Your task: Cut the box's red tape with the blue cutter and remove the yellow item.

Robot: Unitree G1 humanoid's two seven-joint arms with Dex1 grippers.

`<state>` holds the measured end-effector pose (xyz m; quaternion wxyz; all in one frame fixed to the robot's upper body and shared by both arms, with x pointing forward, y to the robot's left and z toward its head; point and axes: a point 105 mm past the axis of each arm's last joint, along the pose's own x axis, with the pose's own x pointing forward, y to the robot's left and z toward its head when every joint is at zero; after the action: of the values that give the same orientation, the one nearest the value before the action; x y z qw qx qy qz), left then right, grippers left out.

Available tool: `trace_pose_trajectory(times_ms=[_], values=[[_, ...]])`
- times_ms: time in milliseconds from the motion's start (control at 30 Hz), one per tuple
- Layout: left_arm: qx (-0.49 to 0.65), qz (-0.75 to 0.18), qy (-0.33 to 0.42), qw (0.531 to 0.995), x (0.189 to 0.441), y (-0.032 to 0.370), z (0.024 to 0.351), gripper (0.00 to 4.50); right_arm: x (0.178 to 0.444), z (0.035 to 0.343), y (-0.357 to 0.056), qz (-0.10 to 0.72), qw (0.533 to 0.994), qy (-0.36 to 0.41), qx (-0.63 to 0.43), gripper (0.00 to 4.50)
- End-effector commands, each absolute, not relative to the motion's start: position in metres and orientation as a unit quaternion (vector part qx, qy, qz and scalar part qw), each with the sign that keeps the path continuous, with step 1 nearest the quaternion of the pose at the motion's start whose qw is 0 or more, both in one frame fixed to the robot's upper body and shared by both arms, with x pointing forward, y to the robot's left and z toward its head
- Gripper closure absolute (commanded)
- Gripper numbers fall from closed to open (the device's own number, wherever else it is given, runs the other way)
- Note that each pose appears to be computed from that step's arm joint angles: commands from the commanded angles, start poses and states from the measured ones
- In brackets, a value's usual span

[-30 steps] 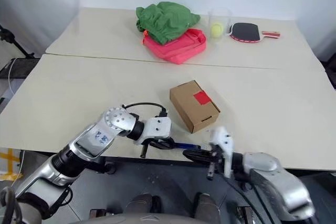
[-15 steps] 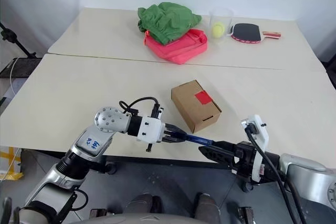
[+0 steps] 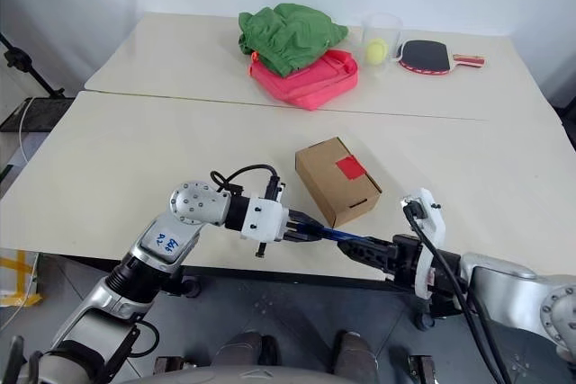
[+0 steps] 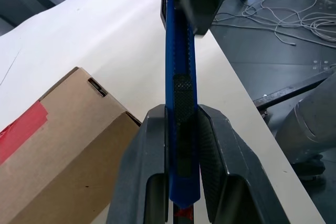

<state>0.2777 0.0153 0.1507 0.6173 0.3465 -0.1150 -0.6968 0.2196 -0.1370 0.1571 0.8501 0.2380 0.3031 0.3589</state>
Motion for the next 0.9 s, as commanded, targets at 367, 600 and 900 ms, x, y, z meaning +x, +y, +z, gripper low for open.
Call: trace_pose_trajectory(times_ms=[367, 600, 900], values=[[0.357, -0.697, -0.141, 0.606, 0.2714, 0.0093, 0.1624, 3.97, 0.2267, 0.1620, -0.1334, 0.368, 0.842, 0.292, 0.264, 3.67], [0.356, -0.696, -0.144, 0.607, 0.2713, 0.0091, 0.1640, 3.97, 0.2274, 0.1590, -0.1368, 0.368, 0.839, 0.301, 0.265, 3.67], [0.351, -0.695, -0.143, 0.611, 0.2723, 0.0102, 0.1668, 3.97, 0.2250, 0.1573, -0.1360, 0.381, 0.830, 0.309, 0.266, 4.25]])
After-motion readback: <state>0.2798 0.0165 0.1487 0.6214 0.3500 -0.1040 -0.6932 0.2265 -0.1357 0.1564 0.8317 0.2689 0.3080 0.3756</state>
